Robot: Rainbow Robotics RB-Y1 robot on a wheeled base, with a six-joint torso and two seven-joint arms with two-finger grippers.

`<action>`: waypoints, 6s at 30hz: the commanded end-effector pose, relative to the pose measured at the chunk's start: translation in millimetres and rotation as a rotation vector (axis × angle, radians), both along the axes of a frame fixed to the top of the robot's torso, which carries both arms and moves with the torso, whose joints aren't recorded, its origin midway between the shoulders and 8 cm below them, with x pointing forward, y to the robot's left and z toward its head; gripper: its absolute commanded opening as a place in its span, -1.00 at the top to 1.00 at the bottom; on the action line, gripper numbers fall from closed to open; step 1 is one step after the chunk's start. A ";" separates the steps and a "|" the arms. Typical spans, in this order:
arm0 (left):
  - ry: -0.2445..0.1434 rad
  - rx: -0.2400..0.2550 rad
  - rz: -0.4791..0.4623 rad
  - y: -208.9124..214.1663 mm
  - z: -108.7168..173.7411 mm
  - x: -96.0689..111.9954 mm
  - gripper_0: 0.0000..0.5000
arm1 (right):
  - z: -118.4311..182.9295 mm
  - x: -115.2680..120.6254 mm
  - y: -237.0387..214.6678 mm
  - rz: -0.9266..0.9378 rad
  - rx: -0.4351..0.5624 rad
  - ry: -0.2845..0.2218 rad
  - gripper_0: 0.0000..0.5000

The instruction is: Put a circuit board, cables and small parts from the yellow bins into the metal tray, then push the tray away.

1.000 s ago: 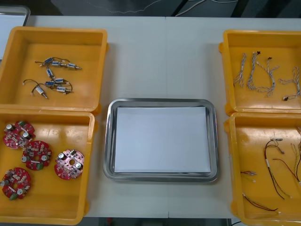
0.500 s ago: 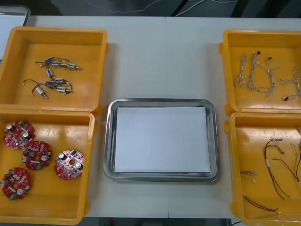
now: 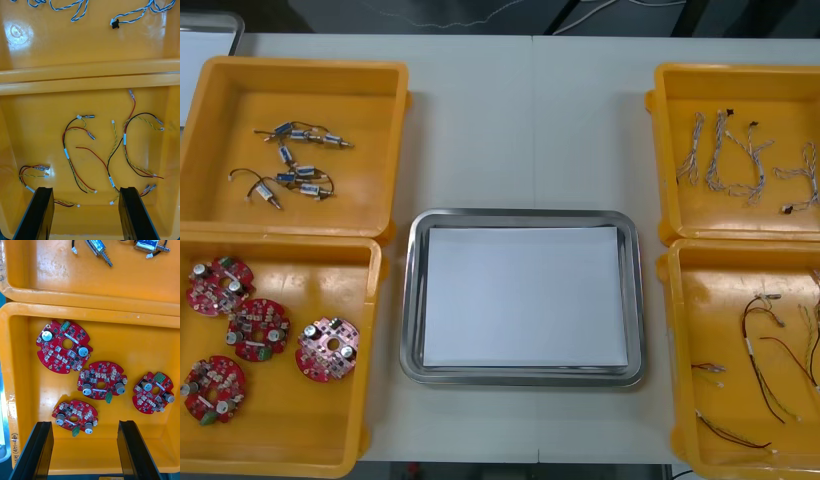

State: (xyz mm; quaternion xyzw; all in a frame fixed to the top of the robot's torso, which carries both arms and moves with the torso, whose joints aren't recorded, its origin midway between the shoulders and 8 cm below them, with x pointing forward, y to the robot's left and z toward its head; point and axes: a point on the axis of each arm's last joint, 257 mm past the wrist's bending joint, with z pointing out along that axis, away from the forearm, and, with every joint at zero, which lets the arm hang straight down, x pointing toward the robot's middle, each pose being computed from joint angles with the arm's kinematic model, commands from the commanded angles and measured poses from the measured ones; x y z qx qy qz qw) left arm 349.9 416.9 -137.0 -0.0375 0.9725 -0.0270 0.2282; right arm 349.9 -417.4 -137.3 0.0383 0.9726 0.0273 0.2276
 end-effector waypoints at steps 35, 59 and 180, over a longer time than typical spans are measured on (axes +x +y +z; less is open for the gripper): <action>0.038 -0.034 -0.011 -25.8 -66.4 -5.9 -1.00 | -22.9 -12.0 -16.7 -0.057 0.035 -0.012 -1.00; -0.037 -0.053 -0.035 -45.2 -121.1 -12.2 -1.00 | -87.2 -50.9 -43.4 -0.019 -0.012 -0.009 -1.00; -0.041 0.150 -0.109 -47.8 -121.2 -7.9 1.00 | -161.0 -45.5 -15.7 -0.022 0.009 -0.085 1.00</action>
